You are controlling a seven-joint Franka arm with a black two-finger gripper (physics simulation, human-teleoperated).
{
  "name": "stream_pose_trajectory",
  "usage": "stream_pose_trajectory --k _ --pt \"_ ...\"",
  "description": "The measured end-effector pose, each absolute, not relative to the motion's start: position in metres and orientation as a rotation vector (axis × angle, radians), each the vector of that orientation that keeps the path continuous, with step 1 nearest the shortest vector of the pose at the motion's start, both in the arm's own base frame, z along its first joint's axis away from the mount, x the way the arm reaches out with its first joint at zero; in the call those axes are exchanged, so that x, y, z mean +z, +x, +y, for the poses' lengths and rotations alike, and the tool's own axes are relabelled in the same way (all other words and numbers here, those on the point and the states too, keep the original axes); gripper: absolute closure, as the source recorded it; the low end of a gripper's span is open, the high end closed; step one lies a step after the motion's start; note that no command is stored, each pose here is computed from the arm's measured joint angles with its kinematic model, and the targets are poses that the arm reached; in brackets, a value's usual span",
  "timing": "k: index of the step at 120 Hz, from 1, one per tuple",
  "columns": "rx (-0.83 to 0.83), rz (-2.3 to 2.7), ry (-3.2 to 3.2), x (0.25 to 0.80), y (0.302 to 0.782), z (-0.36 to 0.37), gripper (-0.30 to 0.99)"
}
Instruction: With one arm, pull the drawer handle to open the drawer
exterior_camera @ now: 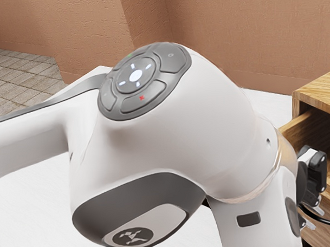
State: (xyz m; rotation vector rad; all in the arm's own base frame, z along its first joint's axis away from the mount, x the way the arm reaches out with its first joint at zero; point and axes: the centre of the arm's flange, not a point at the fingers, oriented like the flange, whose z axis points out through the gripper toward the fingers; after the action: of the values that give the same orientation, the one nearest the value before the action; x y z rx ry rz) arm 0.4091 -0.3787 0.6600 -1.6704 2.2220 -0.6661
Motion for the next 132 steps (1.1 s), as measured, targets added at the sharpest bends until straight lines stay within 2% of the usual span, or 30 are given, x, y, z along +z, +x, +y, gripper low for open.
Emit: stream_pose_trajectory --k 132 --pt "-0.661 2.172 -1.713 0.653 0.335 -0.357 0.65"
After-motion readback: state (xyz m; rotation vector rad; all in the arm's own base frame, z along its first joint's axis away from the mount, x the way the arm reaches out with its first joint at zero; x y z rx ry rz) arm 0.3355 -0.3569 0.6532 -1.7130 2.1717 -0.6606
